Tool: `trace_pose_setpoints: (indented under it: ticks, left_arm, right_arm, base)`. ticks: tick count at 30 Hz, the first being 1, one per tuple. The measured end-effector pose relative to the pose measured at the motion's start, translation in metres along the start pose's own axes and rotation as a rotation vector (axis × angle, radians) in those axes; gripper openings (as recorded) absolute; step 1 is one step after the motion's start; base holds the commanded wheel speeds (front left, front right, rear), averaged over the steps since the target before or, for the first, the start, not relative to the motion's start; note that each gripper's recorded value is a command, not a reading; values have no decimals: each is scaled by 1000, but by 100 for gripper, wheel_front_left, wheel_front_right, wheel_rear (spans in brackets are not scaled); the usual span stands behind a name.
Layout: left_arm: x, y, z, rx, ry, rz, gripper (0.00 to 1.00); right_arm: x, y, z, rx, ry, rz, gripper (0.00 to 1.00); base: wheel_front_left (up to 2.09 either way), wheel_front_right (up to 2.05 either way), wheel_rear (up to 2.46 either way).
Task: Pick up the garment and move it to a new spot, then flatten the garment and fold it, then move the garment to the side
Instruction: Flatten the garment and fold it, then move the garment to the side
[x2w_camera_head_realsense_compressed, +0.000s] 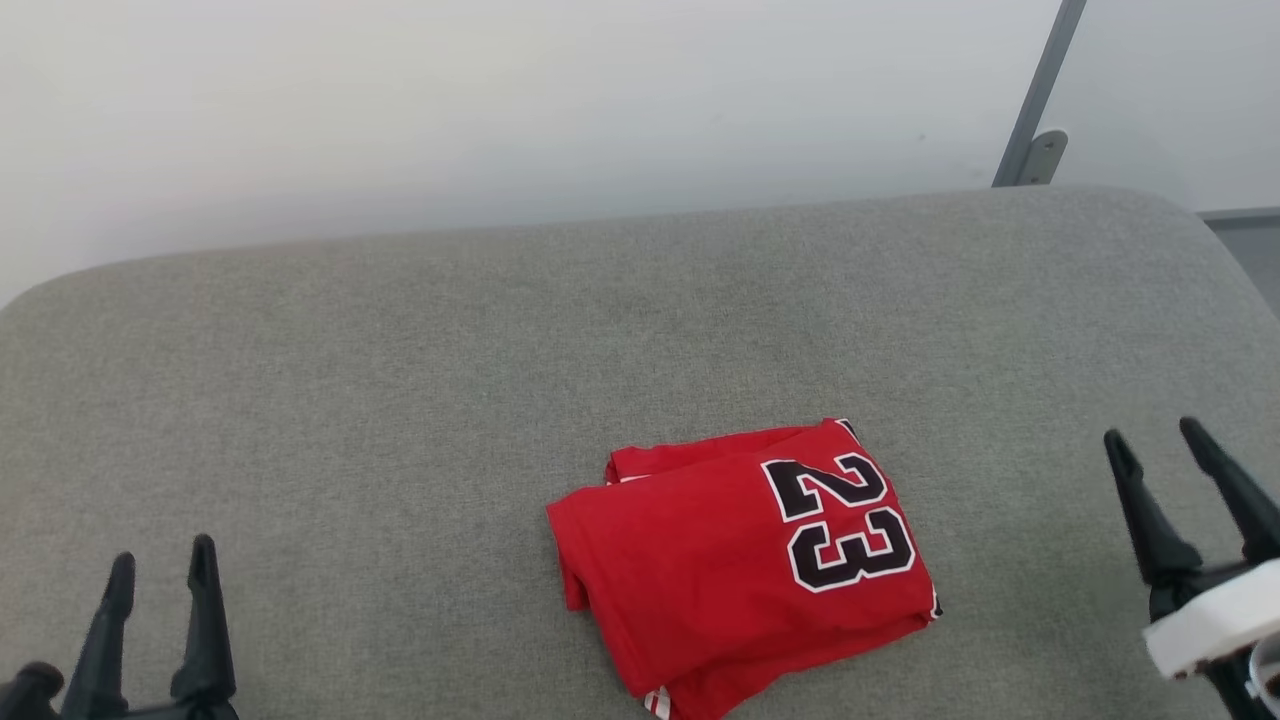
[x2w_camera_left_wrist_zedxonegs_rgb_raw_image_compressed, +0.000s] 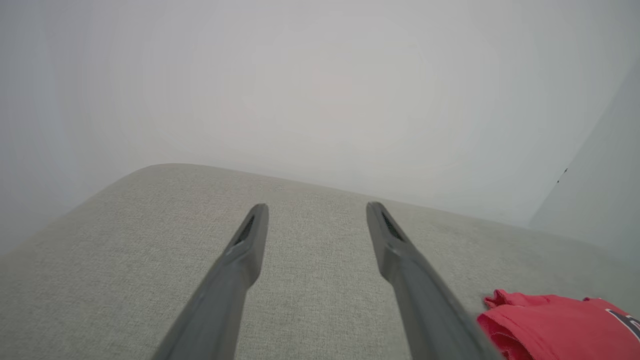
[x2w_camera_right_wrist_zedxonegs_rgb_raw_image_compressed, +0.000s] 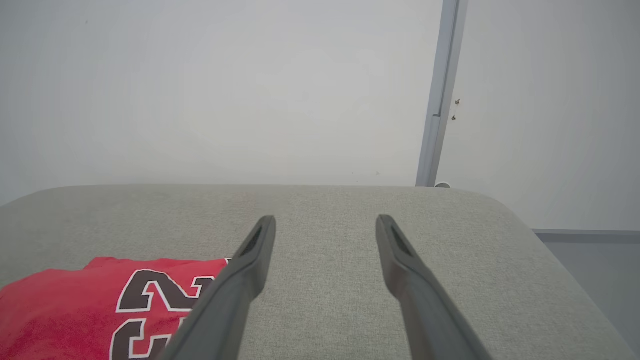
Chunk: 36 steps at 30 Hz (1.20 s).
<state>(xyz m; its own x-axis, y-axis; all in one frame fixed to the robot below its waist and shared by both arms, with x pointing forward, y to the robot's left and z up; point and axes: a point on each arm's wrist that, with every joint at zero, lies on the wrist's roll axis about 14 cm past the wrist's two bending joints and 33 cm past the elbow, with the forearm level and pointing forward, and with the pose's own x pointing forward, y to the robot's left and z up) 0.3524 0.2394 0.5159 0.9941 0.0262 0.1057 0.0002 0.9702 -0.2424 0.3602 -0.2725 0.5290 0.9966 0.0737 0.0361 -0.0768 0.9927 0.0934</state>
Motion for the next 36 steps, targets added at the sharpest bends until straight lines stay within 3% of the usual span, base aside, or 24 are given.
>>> trace_pose_setpoints:
  ticks: [9,36]
  left_arm:
    - [-18,10,-15,9,56,29,100]
    - [-42,22,-22,26,74,91,100]
  right_arm:
    - [-8,0,-10,-55,-5,-17,100]
    - [-9,26,-18,-28,-23,-2,100]
  base:
    - [0,0,0]
    - [0,0,0]
